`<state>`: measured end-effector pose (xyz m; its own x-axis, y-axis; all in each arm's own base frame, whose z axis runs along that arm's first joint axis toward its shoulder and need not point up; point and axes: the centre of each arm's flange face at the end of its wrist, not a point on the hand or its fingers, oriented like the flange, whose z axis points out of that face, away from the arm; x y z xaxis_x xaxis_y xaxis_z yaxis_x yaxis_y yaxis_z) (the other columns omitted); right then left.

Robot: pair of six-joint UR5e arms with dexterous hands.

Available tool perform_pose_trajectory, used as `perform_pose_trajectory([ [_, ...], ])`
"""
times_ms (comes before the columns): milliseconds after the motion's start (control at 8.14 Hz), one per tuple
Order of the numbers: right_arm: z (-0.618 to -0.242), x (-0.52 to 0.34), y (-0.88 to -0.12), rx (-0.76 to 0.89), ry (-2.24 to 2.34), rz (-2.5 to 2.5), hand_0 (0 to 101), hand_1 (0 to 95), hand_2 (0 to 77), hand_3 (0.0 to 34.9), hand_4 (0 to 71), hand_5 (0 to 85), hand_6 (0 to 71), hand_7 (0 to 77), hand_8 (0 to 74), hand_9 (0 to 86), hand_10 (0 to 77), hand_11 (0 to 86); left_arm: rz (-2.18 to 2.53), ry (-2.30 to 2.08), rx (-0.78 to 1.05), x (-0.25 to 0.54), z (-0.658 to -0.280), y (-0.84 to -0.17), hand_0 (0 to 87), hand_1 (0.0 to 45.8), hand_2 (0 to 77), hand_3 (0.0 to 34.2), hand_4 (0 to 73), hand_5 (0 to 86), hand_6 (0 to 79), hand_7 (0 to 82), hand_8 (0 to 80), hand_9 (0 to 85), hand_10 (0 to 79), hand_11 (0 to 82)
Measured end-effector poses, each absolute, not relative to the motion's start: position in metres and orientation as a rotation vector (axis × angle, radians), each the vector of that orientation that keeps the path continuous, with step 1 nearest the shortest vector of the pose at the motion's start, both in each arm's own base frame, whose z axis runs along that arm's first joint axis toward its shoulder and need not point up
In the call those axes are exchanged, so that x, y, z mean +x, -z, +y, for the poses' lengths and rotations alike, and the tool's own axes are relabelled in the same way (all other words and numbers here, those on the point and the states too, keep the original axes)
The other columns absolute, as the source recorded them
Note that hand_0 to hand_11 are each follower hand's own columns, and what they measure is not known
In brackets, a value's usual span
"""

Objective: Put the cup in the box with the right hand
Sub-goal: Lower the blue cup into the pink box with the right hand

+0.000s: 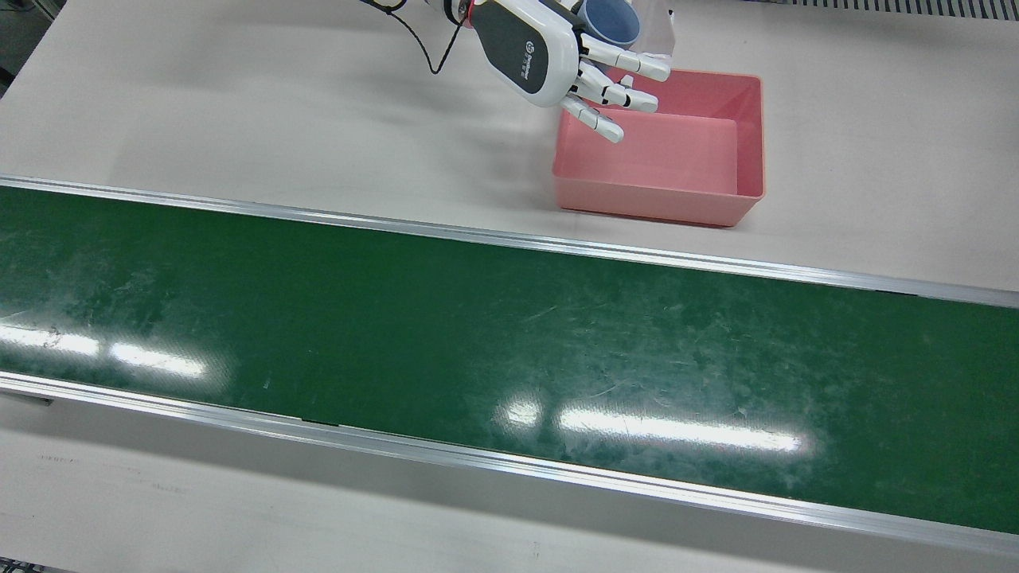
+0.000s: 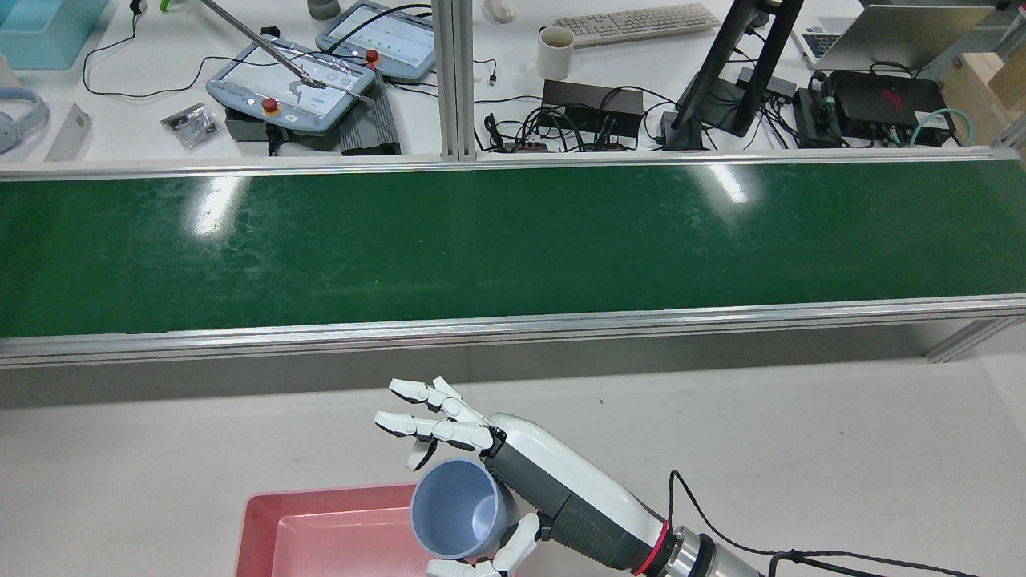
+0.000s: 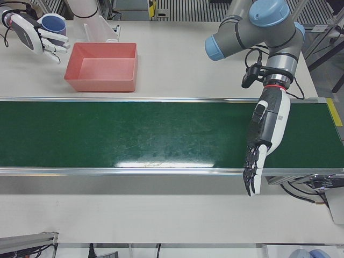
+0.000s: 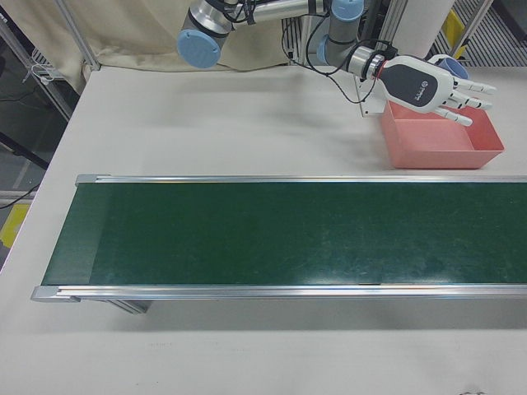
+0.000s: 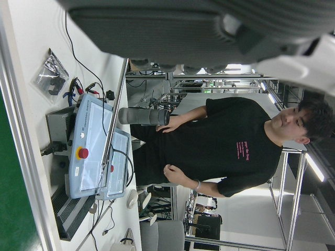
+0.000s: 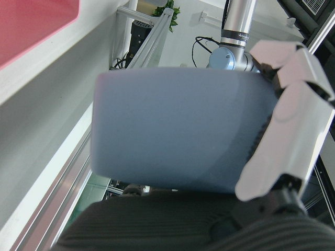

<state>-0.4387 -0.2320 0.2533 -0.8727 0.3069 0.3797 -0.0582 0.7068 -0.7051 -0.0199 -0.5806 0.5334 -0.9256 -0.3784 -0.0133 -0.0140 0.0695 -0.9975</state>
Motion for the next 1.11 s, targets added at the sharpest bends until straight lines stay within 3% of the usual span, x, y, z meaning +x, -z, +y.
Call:
perform_pose_trajectory([
  [123,-0.2318,-0.4411,-0.2546,-0.196,-1.03,-2.441,45,13.6,37.1,0.0,0.0,3.8,0.5,17.5,21.3,47.5,0.5,1.6,2.08,1.935,-0.395,-0.0199,-0.5806,-0.5335,0.0,0.5,0.5,0.0,0.0,0.0,0.0,0.0,0.0,0.0,0.0,0.0],
  [246,-0.2318,-0.4423,-0.2553,-0.199,-1.031,-2.442,47,17.5,35.5,0.0,0.0,3.8,0.5,1.6,2.7,34.4,0.0,1.1,2.08,1.935,-0.395,-0.0198,-0.5807,-0.5333,0.0,0.5,0.5,0.0,0.0,0.0,0.0,0.0,0.0,0.0,0.0,0.0],
  [491,-0.2317,-0.4428,-0.2556,-0.201,-1.031,-2.443,48,17.5,35.5,0.0,0.0,3.8,0.5,1.6,0.0,0.5,0.0,1.1,2.08,1.935,-0.395,-0.0199,-0.5806,-0.5334,0.0,0.5,0.5,0.0,0.0,0.0,0.0,0.0,0.0,0.0,0.0,0.0],
  [1105,-0.2317,-0.4424,-0.2569,-0.209,-1.034,-2.442,48,17.5,36.0,0.0,0.0,4.9,0.5,1.6,0.0,0.5,0.0,1.1,2.08,1.935,-0.395,-0.0199,-0.5805,-0.5336,0.0,0.5,0.5,0.0,0.0,0.0,0.0,0.0,0.0,0.0,0.0,0.0],
])
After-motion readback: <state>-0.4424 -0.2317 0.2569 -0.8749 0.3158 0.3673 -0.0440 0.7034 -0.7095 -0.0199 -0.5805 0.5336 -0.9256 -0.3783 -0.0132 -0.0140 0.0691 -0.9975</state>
